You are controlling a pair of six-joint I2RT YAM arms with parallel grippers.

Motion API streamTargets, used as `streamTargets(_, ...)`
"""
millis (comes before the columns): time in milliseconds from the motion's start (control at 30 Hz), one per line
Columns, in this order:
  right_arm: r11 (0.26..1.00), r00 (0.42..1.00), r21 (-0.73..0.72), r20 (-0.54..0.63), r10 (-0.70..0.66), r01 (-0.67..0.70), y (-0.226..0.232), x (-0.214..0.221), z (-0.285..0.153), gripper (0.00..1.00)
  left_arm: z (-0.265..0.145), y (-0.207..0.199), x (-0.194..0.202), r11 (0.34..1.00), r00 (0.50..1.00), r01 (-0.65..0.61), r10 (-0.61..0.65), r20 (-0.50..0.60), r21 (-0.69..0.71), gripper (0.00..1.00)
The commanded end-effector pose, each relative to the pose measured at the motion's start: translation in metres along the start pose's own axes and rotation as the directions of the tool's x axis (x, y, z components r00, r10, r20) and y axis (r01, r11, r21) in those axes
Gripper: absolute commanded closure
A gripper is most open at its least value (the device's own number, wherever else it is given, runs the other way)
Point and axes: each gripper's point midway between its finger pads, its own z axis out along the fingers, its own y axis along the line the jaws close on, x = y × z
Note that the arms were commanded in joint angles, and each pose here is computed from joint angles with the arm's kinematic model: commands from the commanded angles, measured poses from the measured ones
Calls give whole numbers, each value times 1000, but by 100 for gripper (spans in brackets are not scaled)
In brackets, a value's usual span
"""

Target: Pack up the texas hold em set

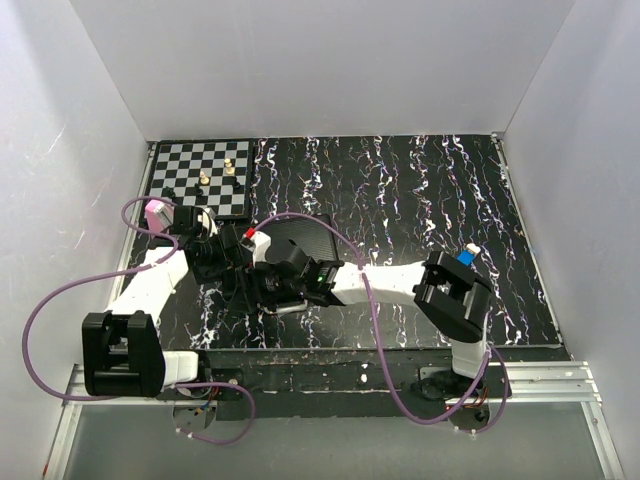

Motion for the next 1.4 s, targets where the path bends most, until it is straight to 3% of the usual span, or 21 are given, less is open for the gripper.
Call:
streamTargets(0, 995, 995, -71, 73, -66, 71, 18, -20, 8, 36, -6, -8, 3, 1000, 1000, -4, 4, -3, 31, 11)
streamTargets(233, 996, 993, 1, 74, -88, 88, 10, -24, -1, 36, -14, -8, -6, 1000, 999, -21, 20, 49, 20, 11)
streamTargets(433, 926, 966, 339, 136, -221, 164, -27, -65, -66, 35, -49, -15, -35, 997, 967, -72, 69, 245, 4, 4)
streamTargets(633, 822, 982, 565, 106, -154, 68, -98, -75, -140, 33, -83, -15, -53, 995, 929, -86, 99, 358, -51, 2)
streamTargets(767, 778, 995, 628, 67, -71, 14, -138, -78, -160, 33, -93, -14, -49, 992, 924, -95, 120, 362, -86, 5)
streamTargets(933, 751, 1000, 660, -21, -10, 21, -162, -74, -155, 34, -100, -19, -29, 975, 924, -148, 195, 329, -163, 7)
streamTargets(1100, 763, 997, 646, -72, 25, 27, -170, -65, -135, 37, -101, -30, -9, 977, 934, -149, 191, 303, -156, 9)
streamTargets(1367, 711, 972, 703, -187, 141, 32, -194, -31, -125, 39, -78, -35, 34, 985, 973, -125, 145, 180, -121, 20)
